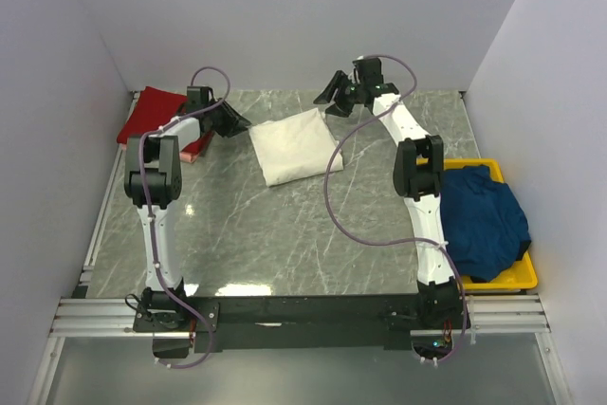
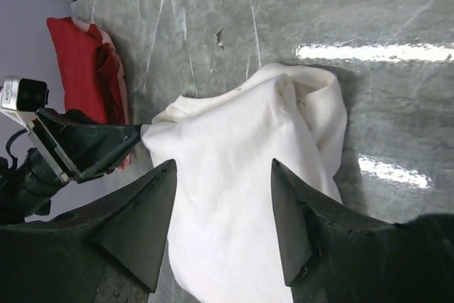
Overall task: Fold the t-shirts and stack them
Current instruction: Fold the tshirt, then neatly place the folded tshirt to the corner
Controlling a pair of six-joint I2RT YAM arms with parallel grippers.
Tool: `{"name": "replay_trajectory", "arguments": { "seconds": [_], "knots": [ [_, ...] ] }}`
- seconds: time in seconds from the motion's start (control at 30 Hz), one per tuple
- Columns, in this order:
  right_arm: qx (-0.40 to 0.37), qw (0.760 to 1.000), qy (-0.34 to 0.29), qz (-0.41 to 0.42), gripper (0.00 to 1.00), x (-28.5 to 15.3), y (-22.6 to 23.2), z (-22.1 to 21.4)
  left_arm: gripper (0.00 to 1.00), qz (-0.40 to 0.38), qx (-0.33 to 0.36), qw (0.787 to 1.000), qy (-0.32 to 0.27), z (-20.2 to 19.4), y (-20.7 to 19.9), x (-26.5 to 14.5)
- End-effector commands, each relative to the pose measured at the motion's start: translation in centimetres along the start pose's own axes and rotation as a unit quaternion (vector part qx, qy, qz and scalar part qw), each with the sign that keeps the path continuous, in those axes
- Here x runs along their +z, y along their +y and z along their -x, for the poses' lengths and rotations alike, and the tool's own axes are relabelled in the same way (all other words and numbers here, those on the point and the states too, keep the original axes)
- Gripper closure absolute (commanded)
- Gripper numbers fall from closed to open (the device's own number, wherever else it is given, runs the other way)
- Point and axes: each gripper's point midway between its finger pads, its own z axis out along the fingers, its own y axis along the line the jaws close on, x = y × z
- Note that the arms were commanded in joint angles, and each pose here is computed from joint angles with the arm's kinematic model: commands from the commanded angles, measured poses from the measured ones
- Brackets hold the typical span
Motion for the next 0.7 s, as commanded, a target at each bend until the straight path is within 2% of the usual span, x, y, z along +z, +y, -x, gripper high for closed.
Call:
{"name": "replay_trajectory", "arguments": {
  "seconds": [0.0,0.03,0.07,0.13,0.23,0.33,0.37,0.4,0.47,0.57,0.67],
  "knots": [
    [-0.042,0.997,-0.064,0.032,0.37,-3.2,3.9,4.2,0.62,-0.048,0.036,0.997,-0.046,3.7,-3.7,-1.4],
    [-0.045,0.996,-0.072,0.016,0.37,-3.7,3.7,4.4,0.56,-0.049,0.043,0.997,-0.052,4.0,-4.0,-1.7],
    [-0.043,0.997,-0.069,0.000,0.37,-3.9,2.9,3.9,0.53,-0.047,0.046,0.996,-0.058,4.2,-4.0,-2.1],
    [-0.057,0.995,-0.085,-0.007,0.37,-6.1,4.1,4.3,0.49,-0.048,0.058,0.994,-0.075,4.8,-5.2,-3.5],
    [-0.057,0.995,-0.075,-0.019,0.39,-7.4,4.1,2.7,0.52,-0.039,0.065,0.992,-0.097,5.1,-5.9,-5.4],
    [-0.065,0.996,-0.058,-0.021,0.40,-7.9,4.8,0.6,0.59,-0.014,0.063,0.991,-0.118,4.4,-5.8,-7.3],
    [-0.067,0.996,-0.052,-0.020,0.41,-7.9,4.9,-0.1,0.62,-0.007,0.062,0.992,-0.111,3.1,-5.3,-7.2],
    [-0.075,0.996,-0.049,-0.012,0.41,-8.3,5.8,-0.7,0.69,-0.013,0.069,0.990,-0.122,2.9,-6.4,-8.3],
    [-0.082,0.996,-0.035,-0.014,0.41,-8.1,5.9,-2.7,0.78,-0.017,0.078,0.992,-0.098,-0.5,-6.9,-7.9],
    [-0.089,0.996,-0.014,-0.018,0.41,-7.2,5.4,-5.4,0.98,-0.026,0.094,0.993,-0.060,-5.3,-8.0,-6.9],
    [-0.083,0.996,0.009,-0.027,0.41,-5.8,4.2,-7.5,0.99,-0.028,0.103,0.994,-0.017,-9.8,-7.9,-5.3]
  ]
}}
